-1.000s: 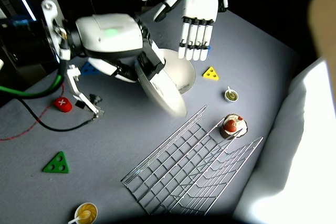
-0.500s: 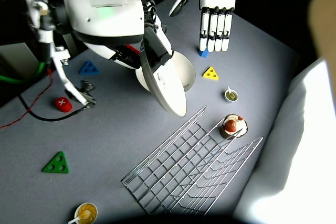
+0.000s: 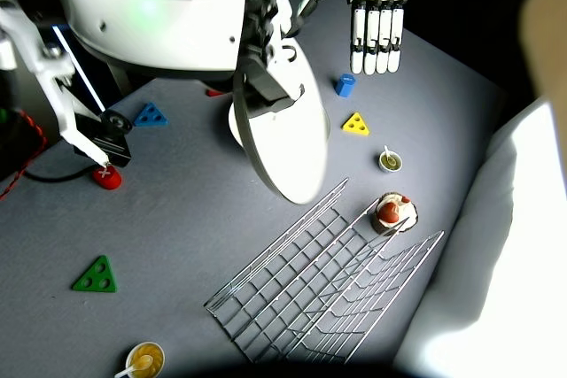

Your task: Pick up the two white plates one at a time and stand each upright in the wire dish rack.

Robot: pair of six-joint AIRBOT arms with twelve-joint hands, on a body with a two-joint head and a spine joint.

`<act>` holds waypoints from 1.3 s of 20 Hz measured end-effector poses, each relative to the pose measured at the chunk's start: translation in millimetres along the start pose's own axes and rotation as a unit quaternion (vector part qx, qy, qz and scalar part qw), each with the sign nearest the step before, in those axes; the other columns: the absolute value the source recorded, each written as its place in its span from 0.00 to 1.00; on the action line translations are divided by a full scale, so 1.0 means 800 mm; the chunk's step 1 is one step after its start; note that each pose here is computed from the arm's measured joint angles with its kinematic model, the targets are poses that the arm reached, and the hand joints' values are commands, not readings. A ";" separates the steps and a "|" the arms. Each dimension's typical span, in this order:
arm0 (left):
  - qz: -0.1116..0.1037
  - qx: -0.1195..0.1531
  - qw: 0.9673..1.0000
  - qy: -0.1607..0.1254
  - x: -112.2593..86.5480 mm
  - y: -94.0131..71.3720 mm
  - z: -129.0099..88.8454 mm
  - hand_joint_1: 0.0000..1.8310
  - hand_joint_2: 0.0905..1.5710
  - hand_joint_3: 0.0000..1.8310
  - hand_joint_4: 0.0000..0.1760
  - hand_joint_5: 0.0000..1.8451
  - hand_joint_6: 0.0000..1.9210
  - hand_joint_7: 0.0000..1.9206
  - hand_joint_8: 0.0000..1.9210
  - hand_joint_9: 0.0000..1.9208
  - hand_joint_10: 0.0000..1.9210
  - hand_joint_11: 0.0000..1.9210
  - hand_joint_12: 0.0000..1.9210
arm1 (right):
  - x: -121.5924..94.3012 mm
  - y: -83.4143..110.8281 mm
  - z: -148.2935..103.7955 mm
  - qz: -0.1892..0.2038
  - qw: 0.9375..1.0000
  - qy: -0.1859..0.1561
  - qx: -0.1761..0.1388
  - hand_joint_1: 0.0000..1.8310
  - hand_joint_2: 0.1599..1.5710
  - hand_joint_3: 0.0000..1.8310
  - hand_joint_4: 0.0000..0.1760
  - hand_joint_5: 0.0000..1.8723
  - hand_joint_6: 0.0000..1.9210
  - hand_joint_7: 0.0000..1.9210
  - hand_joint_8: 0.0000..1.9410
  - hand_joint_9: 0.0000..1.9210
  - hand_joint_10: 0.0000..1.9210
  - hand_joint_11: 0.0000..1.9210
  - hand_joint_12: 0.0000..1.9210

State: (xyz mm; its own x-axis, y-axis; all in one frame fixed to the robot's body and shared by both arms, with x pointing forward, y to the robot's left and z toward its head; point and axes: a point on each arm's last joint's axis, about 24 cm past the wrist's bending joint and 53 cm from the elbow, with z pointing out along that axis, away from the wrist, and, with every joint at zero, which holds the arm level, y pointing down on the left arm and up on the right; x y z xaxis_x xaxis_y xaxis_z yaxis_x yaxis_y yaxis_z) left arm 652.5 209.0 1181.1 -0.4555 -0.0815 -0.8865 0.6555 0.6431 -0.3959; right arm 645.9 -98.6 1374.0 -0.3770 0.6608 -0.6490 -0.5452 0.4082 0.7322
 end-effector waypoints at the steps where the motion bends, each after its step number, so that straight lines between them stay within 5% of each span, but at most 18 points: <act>1: -0.001 0.000 1.000 -0.004 -0.003 0.000 -0.003 0.00 0.59 0.00 0.00 0.06 0.00 0.07 0.00 0.07 0.00 0.07 0.00 | -0.006 -0.003 -0.001 0.006 1.000 -0.002 0.006 0.76 0.63 0.00 0.00 0.53 0.52 0.61 0.25 0.63 0.37 0.61 0.23; 2: -0.004 -0.001 1.000 -0.008 -0.007 0.001 -0.006 0.01 0.59 0.00 0.00 0.06 0.00 0.08 0.00 0.07 0.00 0.08 0.01 | -0.011 -0.009 -0.001 0.020 1.000 -0.003 0.015 0.81 0.62 0.00 0.00 0.52 0.48 0.60 0.23 0.65 0.28 0.54 0.59; 3: -0.003 0.001 1.000 -0.008 -0.008 0.000 -0.007 0.00 0.59 0.00 0.00 0.05 0.00 0.07 0.00 0.07 0.00 0.08 0.01 | -0.017 -0.012 -0.001 0.033 0.999 -0.004 0.021 0.82 0.62 0.00 0.00 0.53 0.48 0.59 0.24 0.65 0.27 0.51 0.68; 9: -0.047 0.018 0.997 -0.052 -0.033 -0.005 -0.005 0.00 0.59 0.00 0.00 0.06 0.00 0.09 0.01 0.08 0.01 0.07 0.00 | -0.061 -0.046 0.003 0.124 0.990 -0.035 0.051 0.82 0.62 0.00 0.00 0.54 0.45 0.62 0.21 0.62 0.31 0.51 0.70; 12: -0.045 0.047 0.996 -0.053 -0.035 -0.022 -0.005 0.00 0.59 0.00 0.00 0.07 0.00 0.09 0.00 0.08 0.00 0.07 0.00 | -0.071 -0.070 0.004 0.147 0.985 -0.040 0.077 0.82 0.61 0.00 0.00 0.54 0.45 0.62 0.21 0.62 0.30 0.53 0.67; 13: -0.044 0.056 0.996 -0.053 -0.036 -0.027 -0.006 0.00 0.59 0.00 0.00 0.06 0.00 0.08 0.00 0.07 0.00 0.07 0.00 | -0.072 -0.074 0.005 0.146 0.985 -0.040 0.081 0.76 0.63 0.00 0.00 0.53 0.51 0.61 0.26 0.59 0.42 0.59 0.29; 14: -0.042 0.059 0.996 -0.054 -0.037 -0.027 -0.007 0.00 0.59 0.00 0.00 0.06 0.00 0.07 0.00 0.07 0.00 0.07 0.00 | -0.073 -0.076 0.007 0.146 0.985 -0.041 0.082 0.81 0.62 0.00 0.00 0.53 0.50 0.61 0.23 0.59 0.36 0.53 0.60; 16: -0.042 0.058 0.996 -0.056 -0.038 -0.023 -0.004 0.00 0.59 0.00 0.00 0.06 0.00 0.07 0.00 0.07 0.00 0.07 0.00 | -0.076 -0.079 0.011 0.147 0.985 -0.043 0.083 0.81 0.63 0.00 0.00 0.51 0.50 0.60 0.22 0.59 0.36 0.51 0.69; 17: -0.043 0.058 0.996 -0.055 -0.036 -0.022 0.001 0.00 0.59 0.00 0.00 0.06 0.00 0.08 0.00 0.07 0.00 0.07 0.00 | -0.077 -0.080 0.014 0.147 0.985 -0.043 0.083 0.77 0.64 0.00 0.00 0.50 0.55 0.57 0.30 0.58 0.43 0.53 0.44; 18: -0.045 0.062 0.996 -0.052 -0.032 -0.025 0.008 0.00 0.59 0.00 0.00 0.07 0.00 0.08 0.00 0.08 0.00 0.08 0.01 | -0.077 -0.080 0.016 0.149 0.984 -0.043 0.083 0.81 0.63 0.00 0.00 0.53 0.48 0.61 0.20 0.60 0.37 0.53 0.62; 19: -0.046 0.067 0.996 -0.048 -0.028 -0.028 0.014 0.00 0.59 0.00 0.00 0.06 0.00 0.08 0.00 0.07 0.00 0.08 0.01 | -0.077 -0.080 0.019 0.152 0.984 -0.043 0.083 0.77 0.62 0.00 0.00 0.55 0.48 0.62 0.22 0.61 0.40 0.55 0.42; 20: -0.046 0.071 0.995 -0.045 -0.025 -0.031 0.018 0.00 0.59 0.00 0.00 0.06 0.00 0.08 0.00 0.07 0.00 0.08 0.01 | -0.079 -0.082 0.019 0.152 0.984 -0.044 0.084 0.77 0.62 0.00 0.00 0.55 0.48 0.62 0.22 0.61 0.40 0.55 0.42; 21: -0.047 0.075 0.995 -0.042 -0.021 -0.035 0.021 0.01 0.59 0.00 0.00 0.06 0.00 0.08 0.00 0.07 0.00 0.08 0.01 | -0.082 -0.085 0.019 0.152 0.984 -0.047 0.085 0.81 0.62 0.00 0.00 0.54 0.48 0.63 0.19 0.61 0.34 0.53 0.61; 22: -0.045 0.077 0.995 -0.040 -0.020 -0.036 0.021 0.00 0.59 0.00 0.00 0.06 0.00 0.07 0.00 0.06 0.00 0.07 0.00 | -0.085 -0.087 0.019 0.154 0.983 -0.049 0.087 0.77 0.62 0.00 0.00 0.54 0.50 0.61 0.23 0.61 0.38 0.54 0.40; 23: -0.044 0.077 0.995 -0.039 -0.019 -0.037 0.022 0.00 0.59 0.00 0.00 0.06 0.00 0.07 0.00 0.06 0.00 0.07 0.00 | -0.087 -0.090 0.019 0.157 0.982 -0.051 0.088 0.77 0.62 0.00 0.00 0.54 0.50 0.61 0.23 0.61 0.38 0.54 0.40; 24: -0.045 0.076 0.995 -0.038 -0.017 -0.036 0.024 0.00 0.59 0.00 0.00 0.06 0.00 0.07 0.00 0.07 0.00 0.07 0.00 | -0.090 -0.093 0.020 0.160 0.981 -0.054 0.090 0.76 0.63 0.00 0.00 0.54 0.51 0.60 0.26 0.60 0.41 0.62 0.18; 26: -0.046 0.077 0.995 -0.037 -0.015 -0.037 0.027 0.00 0.59 0.00 0.00 0.06 0.00 0.07 0.00 0.07 0.00 0.07 0.00 | -0.094 -0.098 0.021 0.170 0.979 -0.058 0.093 0.76 0.62 0.00 0.00 0.55 0.51 0.60 0.26 0.60 0.41 0.64 0.13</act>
State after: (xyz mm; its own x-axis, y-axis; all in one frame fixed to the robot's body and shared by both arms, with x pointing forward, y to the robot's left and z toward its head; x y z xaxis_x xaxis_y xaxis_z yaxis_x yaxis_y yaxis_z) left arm 651.5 174.4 1198.6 -0.4759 -0.1930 -0.8581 0.7003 0.5071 -0.5024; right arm 729.6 -169.4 1368.6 -0.4198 0.8412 -0.3407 -0.2536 0.2517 0.9340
